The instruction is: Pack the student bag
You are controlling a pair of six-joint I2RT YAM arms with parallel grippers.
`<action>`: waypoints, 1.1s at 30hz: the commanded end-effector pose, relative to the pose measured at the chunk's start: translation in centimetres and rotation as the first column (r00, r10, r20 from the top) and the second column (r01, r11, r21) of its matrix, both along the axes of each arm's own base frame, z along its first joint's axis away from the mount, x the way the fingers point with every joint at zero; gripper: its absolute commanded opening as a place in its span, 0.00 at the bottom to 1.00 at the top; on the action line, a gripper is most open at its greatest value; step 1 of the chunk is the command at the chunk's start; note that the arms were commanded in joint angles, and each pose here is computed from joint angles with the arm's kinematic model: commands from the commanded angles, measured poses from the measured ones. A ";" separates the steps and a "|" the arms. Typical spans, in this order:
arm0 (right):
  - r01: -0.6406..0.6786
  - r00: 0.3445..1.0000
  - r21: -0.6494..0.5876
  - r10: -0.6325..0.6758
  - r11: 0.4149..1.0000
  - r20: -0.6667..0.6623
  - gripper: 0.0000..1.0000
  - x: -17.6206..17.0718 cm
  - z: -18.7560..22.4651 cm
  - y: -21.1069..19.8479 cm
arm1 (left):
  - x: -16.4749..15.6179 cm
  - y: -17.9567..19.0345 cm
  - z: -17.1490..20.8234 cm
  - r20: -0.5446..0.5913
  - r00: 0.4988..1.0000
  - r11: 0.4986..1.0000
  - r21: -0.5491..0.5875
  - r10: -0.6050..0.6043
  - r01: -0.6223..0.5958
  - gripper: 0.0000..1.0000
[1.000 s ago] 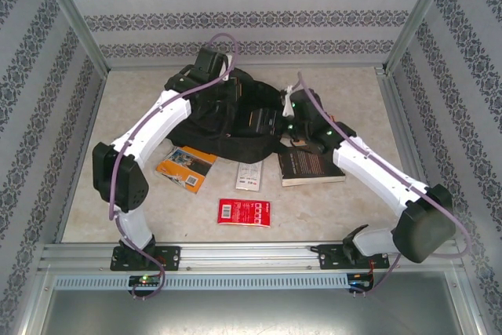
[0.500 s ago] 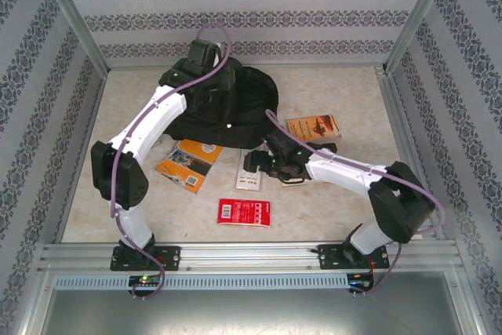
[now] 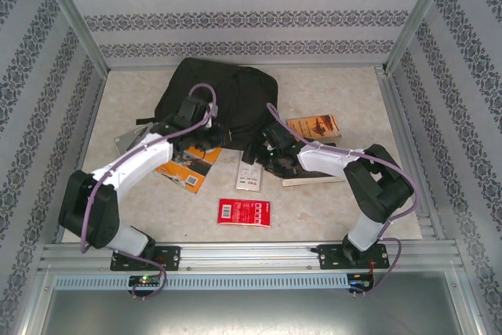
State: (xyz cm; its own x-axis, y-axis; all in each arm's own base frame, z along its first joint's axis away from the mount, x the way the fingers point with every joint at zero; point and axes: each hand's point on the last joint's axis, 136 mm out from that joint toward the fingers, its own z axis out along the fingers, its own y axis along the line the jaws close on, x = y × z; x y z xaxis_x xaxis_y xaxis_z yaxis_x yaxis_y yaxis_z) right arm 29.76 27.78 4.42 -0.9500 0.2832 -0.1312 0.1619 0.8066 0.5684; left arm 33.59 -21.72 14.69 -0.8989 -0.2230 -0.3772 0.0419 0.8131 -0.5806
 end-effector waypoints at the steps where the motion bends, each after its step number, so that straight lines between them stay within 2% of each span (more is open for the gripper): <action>1: 0.011 1.000 0.039 -0.011 0.999 -0.006 0.88 0.5 0.1 0.3 | -2.0 -1.5 -2.4 -0.062 0.998 0.997 -0.074 -0.006 0.001 0.16; 5: 0.017 0.999 0.044 -0.016 0.999 -0.028 0.88 0.3 -0.5 0.1 | -3.6 -1.9 -6.3 -0.133 0.991 0.999 -0.044 -0.010 0.004 0.11; 10: 0.022 0.999 0.034 -0.021 0.999 -0.037 0.87 0.2 -0.8 -0.1 | -4.0 -2.6 -9.0 -0.159 0.987 0.999 0.040 -0.019 0.026 0.08; 13: 0.038 0.998 -0.032 -0.039 0.999 -0.046 0.87 -0.1 -1.3 -1.1 | -4.0 -2.1 -10.2 -0.166 0.986 0.994 0.104 -0.007 0.024 0.05; 16: 0.039 0.998 -0.032 -0.040 0.999 -0.048 0.88 -0.3 -1.5 -1.0 | -4.0 -1.3 -11.5 -0.176 0.984 0.988 0.153 0.011 0.016 0.02; 24: 0.039 0.996 0.122 -0.029 0.992 -0.088 0.87 -0.1 -2.2 2.3 | -4.7 -2.3 -14.6 -0.256 0.967 0.988 0.148 -0.005 0.044 0.00; 33: 0.049 0.998 0.345 -0.036 0.937 -0.044 0.80 0.7 0.8 5.0 | -5.7 -3.8 -15.2 -0.295 0.954 0.987 0.133 -0.051 0.094 0.00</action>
